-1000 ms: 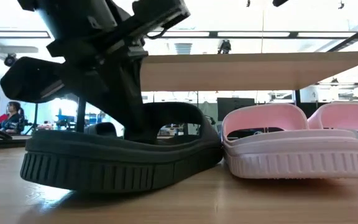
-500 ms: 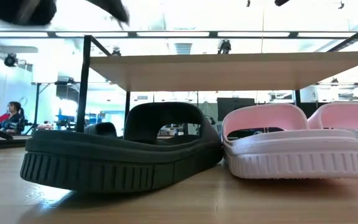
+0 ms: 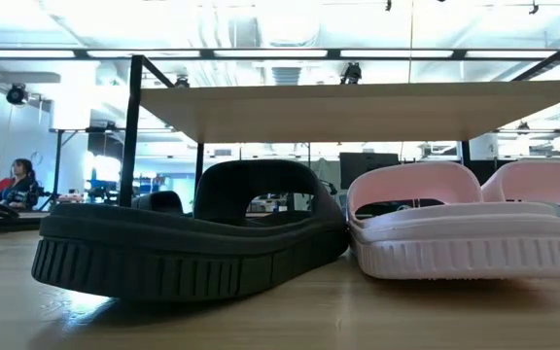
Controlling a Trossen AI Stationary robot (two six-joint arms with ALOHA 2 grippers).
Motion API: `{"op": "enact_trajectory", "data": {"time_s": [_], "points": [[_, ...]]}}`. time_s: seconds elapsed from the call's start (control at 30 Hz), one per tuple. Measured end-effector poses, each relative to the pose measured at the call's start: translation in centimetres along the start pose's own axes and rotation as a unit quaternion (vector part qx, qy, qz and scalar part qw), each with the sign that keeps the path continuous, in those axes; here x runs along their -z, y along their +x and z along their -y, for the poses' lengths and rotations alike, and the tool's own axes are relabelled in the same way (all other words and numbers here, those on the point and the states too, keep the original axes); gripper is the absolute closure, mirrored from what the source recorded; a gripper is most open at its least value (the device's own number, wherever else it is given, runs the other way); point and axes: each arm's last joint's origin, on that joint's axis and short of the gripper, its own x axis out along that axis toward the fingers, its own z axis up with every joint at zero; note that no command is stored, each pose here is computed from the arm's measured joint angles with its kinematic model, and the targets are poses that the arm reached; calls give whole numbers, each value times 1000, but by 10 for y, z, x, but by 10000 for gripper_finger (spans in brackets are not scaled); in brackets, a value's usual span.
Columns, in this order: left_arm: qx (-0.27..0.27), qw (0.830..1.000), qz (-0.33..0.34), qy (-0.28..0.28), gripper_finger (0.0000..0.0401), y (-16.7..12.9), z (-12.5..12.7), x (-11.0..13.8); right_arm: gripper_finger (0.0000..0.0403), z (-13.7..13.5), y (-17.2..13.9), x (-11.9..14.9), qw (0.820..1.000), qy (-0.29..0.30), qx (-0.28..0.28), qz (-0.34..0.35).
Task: Pick and place slides into the shelf
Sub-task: Put the black slide under the shelf
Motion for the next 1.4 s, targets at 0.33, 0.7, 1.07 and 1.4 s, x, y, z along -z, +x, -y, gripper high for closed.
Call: {"op": "enact_trajectory", "data": {"time_s": [0.33, 0.7, 1.07, 1.4], "points": [[-179, 965, -39, 186, 401, 42, -52, -54, 390, 12, 9, -10, 994, 105, 30, 9], [-338, 879, -178, 285, 401, 125, -82, -66, 390, 40, 25, -34, 965, 244, 79, 56], [-396, 833, -277, 270, 346, 193, -101, -66, 390, 50, 27, -49, 970, 212, 78, 93], [-397, 812, -342, 256, 275, 244, -101, -52, 390, 50, 27, -49, 975, 186, 81, 90]]}}
